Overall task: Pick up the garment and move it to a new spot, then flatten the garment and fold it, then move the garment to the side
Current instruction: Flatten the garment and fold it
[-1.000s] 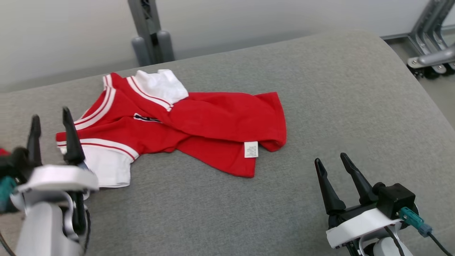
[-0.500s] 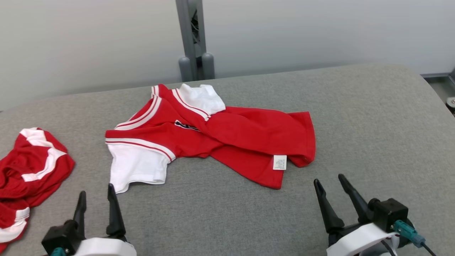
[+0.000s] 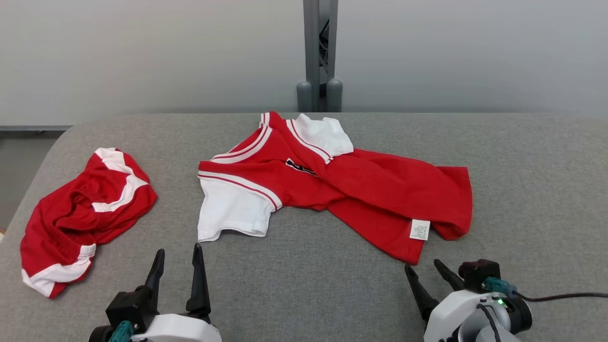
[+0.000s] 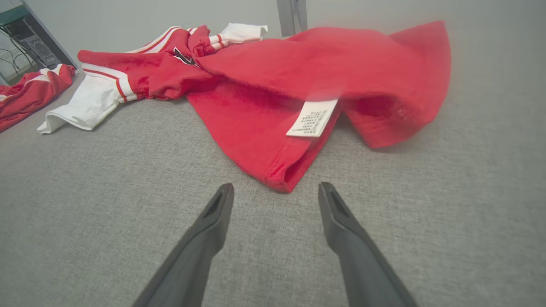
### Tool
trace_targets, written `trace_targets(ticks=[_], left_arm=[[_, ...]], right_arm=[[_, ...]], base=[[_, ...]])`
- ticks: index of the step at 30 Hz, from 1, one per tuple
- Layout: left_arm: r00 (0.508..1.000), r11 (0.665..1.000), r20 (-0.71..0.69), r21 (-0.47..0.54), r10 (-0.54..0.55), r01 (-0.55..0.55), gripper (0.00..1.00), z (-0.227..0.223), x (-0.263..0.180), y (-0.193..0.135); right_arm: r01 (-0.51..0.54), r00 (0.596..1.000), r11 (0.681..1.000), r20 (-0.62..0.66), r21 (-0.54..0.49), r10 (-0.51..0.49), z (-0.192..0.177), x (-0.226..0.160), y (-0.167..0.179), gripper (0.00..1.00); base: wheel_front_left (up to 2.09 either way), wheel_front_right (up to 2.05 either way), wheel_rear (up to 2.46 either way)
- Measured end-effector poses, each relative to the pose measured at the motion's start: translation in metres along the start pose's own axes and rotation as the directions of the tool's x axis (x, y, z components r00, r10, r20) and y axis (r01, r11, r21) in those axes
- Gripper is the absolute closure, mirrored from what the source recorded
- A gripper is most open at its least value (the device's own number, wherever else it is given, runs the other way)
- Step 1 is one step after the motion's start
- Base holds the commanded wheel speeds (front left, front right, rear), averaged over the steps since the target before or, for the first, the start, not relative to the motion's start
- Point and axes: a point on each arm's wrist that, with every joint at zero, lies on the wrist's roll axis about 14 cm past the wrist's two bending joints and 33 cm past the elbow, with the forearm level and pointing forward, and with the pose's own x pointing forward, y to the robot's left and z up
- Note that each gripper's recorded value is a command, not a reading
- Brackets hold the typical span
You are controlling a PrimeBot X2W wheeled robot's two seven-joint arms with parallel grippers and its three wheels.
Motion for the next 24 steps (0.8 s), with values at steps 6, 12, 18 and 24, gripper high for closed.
trace_targets(ticks=[6,12,18,24], left_arm=[[0.999,0.999,-0.002,0.003,0.042,-0.042,0.00,-0.001,-0.006,0.013],[0.998,0.998,-0.017,0.009,0.058,-0.058,0.00,-0.005,-0.003,0.017],[0.999,0.999,-0.018,0.016,0.037,-0.036,0.00,-0.005,0.007,0.010],[0.999,1.000,-0.032,0.018,0.005,-0.005,0.00,-0.010,0.015,-0.001]], right_arm=[[-0.035,0.998,0.999,-0.055,-0.037,0.033,-0.002,0.022,0.008,0.00],[-0.032,0.993,0.999,-0.117,-0.040,0.027,-0.017,0.029,0.004,0.57],[-0.016,0.993,0.999,-0.120,-0.035,0.011,-0.017,0.029,-0.003,1.00],[0.046,0.995,0.998,-0.085,-0.037,-0.049,-0.010,0.019,-0.030,1.00]], base=[[0.00,0.00,0.00],[0.00,0.00,0.00],[0.00,0.00,0.00],[0.00,0.00,0.00]])
